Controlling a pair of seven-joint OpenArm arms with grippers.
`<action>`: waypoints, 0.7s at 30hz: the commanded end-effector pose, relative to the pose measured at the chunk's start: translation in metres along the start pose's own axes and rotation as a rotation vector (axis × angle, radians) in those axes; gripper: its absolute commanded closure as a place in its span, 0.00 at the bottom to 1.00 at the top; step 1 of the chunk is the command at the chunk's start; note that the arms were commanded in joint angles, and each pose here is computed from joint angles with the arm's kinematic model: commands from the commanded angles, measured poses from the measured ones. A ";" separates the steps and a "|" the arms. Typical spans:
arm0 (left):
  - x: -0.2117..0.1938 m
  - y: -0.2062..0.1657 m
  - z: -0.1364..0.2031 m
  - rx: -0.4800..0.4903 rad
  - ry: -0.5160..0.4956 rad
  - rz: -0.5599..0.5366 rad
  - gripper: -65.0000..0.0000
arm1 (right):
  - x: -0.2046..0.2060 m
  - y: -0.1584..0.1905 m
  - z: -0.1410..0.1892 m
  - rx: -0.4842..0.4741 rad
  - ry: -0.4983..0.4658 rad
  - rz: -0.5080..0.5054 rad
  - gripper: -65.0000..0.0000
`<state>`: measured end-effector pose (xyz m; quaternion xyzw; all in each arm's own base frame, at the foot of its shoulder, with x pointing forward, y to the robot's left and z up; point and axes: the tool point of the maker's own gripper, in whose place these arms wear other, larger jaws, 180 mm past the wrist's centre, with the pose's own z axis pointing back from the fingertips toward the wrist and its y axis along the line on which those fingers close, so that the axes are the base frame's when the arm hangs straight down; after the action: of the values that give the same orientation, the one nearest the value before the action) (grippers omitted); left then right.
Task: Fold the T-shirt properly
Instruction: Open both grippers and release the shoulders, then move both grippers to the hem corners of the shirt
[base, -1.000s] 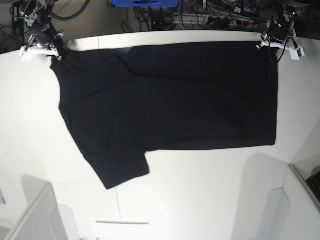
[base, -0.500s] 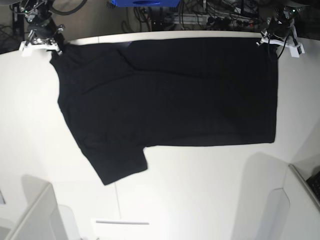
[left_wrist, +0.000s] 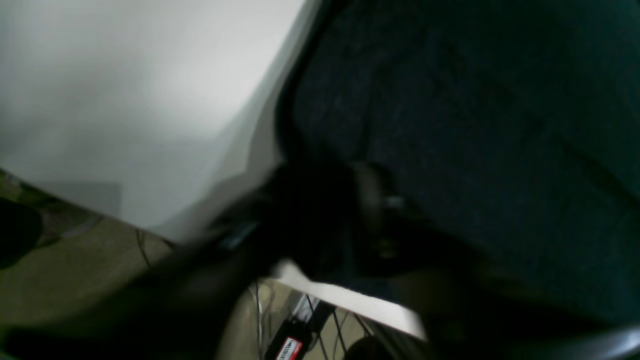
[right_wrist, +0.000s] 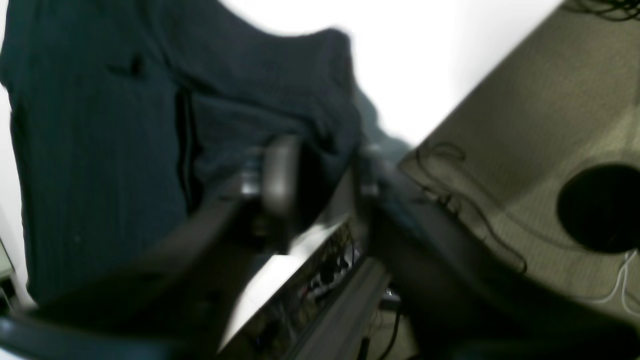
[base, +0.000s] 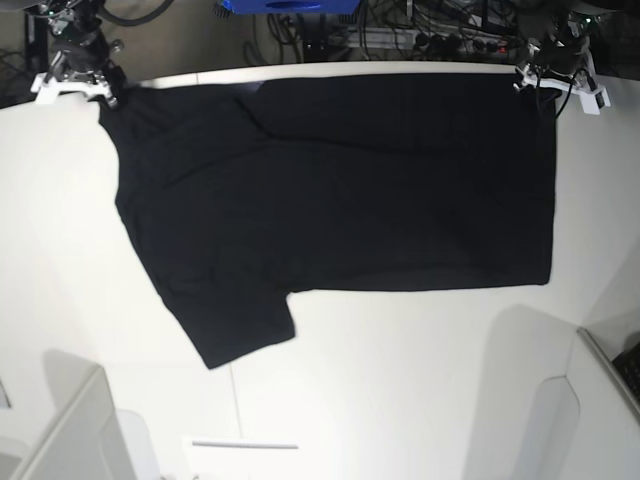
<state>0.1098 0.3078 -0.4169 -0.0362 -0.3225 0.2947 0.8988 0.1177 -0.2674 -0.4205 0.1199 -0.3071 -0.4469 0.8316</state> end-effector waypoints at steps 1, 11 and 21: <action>0.005 0.002 0.004 0.003 -0.013 -0.013 0.41 | 0.013 0.004 0.007 0.015 -0.044 0.018 0.58; 0.051 0.038 0.025 0.095 -0.147 0.021 0.16 | 0.062 0.001 0.017 -0.001 -0.164 0.049 0.50; 0.122 0.028 0.045 0.090 -0.354 0.001 0.16 | 0.085 0.089 -0.016 0.193 -0.143 0.216 0.51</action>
<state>0.1388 0.3886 -0.3317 0.0501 -0.4455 0.3219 0.8339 0.2180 -0.2809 -0.3662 0.1391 -0.4004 -0.3380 0.8403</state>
